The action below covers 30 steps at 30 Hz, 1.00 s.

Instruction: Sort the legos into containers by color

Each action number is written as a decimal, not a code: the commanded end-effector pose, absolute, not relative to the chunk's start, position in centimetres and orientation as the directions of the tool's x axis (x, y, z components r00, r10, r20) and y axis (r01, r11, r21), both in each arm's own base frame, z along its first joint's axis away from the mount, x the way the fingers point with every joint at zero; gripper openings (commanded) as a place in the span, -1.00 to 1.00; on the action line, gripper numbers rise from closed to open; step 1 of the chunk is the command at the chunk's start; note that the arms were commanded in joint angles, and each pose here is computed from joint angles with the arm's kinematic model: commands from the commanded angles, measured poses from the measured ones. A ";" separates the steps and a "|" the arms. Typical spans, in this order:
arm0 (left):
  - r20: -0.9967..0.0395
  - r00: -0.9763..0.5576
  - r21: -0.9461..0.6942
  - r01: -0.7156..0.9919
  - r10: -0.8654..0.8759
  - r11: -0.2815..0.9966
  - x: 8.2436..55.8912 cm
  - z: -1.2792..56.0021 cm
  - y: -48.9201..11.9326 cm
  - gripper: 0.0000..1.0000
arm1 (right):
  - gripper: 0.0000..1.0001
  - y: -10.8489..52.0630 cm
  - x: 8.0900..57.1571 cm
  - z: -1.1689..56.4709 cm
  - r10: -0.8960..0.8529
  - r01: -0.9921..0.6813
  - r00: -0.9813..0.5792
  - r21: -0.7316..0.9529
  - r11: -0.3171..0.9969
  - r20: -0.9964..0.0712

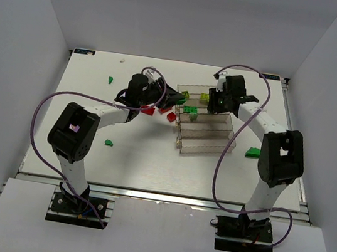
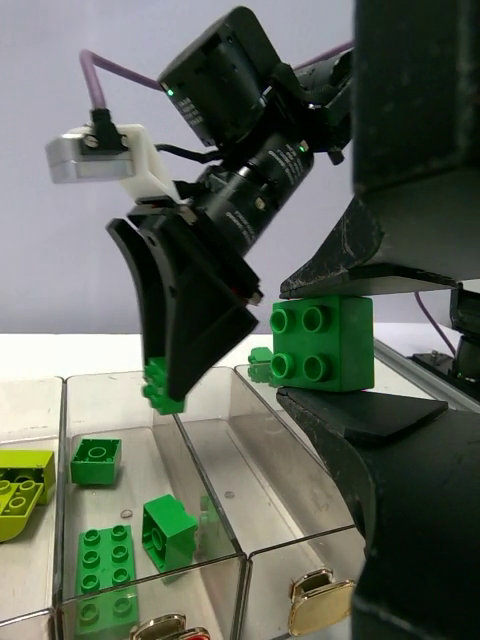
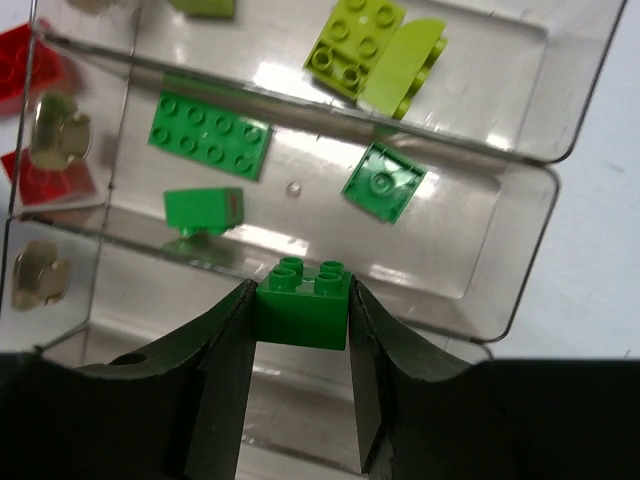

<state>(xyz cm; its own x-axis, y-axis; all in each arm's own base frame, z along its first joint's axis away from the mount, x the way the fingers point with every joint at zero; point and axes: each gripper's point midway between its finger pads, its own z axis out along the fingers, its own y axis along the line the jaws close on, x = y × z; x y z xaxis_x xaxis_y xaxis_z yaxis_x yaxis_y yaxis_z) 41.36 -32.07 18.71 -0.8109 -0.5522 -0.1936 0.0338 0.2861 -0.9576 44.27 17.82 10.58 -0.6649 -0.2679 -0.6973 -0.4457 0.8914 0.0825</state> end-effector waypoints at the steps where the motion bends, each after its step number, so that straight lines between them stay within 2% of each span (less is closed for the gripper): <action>1: -0.256 -0.806 -0.948 0.100 -0.534 0.303 41.8 20.8 -32.4 -1.00 | -1.00 17.5 47.8 13.5 -0.263 -0.432 -0.573 0.014 0.902 -0.776; 3: -0.267 -0.811 -0.939 0.098 -0.520 0.330 41.9 20.1 -32.4 -1.00 | -0.99 17.6 48.4 13.8 -0.261 -0.431 -0.565 0.010 0.902 -0.783; 6: -0.290 -0.814 -0.928 0.110 -0.504 0.356 42.4 20.0 -32.6 -1.00 | -0.80 17.4 48.9 13.2 -0.262 -0.427 -0.572 0.009 0.904 -0.777; 7: -0.297 -0.814 -0.924 0.114 -0.498 0.366 42.5 19.9 -32.7 -1.00 | -0.62 17.3 49.0 12.7 -0.264 -0.424 -0.581 0.010 0.906 -0.770; 9: -0.317 -0.820 -0.909 0.120 -0.477 0.399 43.1 19.3 -32.9 -1.00 | -0.44 17.2 49.0 12.3 -0.267 -0.425 -0.588 0.011 0.905 -0.764; 10: -0.327 -0.821 -0.902 0.122 -0.469 0.415 43.3 19.1 -33.0 -1.00 | -0.22 17.1 49.0 11.9 -0.266 -0.422 -0.596 0.014 0.906 -0.758; 11: -0.368 -0.812 -0.888 0.162 -0.453 0.430 43.8 19.8 -33.3 -1.00 | -0.11 17.0 49.0 11.7 -0.266 -0.422 -0.598 0.015 0.906 -0.756; 13: -0.374 -0.823 -0.861 0.137 -0.428 0.490 44.4 18.1 -33.3 -1.00 | 0.13 16.7 48.8 11.6 -0.259 -0.426 -0.608 0.033 0.904 -0.751; 18: -0.462 -0.821 -0.767 0.179 -0.336 0.616 46.0 17.0 -34.0 -1.00 | 0.32 16.3 48.4 13.2 -0.251 -0.462 -0.591 0.066 0.884 -0.767; 21: -0.481 -0.835 -0.697 0.180 -0.266 0.694 46.3 14.5 -34.4 -0.91 | 0.75 16.5 47.5 15.0 -0.287 -0.550 -0.544 0.076 0.832 -0.788; 25: -0.525 -0.828 -0.611 0.208 -0.195 0.763 47.8 13.3 -35.7 -0.72 | 0.79 16.7 44.8 18.3 -0.340 -0.719 -0.441 0.100 0.688 -0.831; 27: -0.534 -0.833 -0.561 0.220 -0.146 0.798 47.6 12.4 -36.2 -0.53 | 0.79 16.8 43.4 19.3 -0.345 -0.777 -0.401 0.116 0.618 -0.849; 30: -0.538 -0.835 -0.529 0.229 -0.114 0.817 47.9 11.5 -37.1 -0.38 | 0.79 15.9 42.8 20.0 -0.333 -0.775 -0.401 0.122 0.619 -0.854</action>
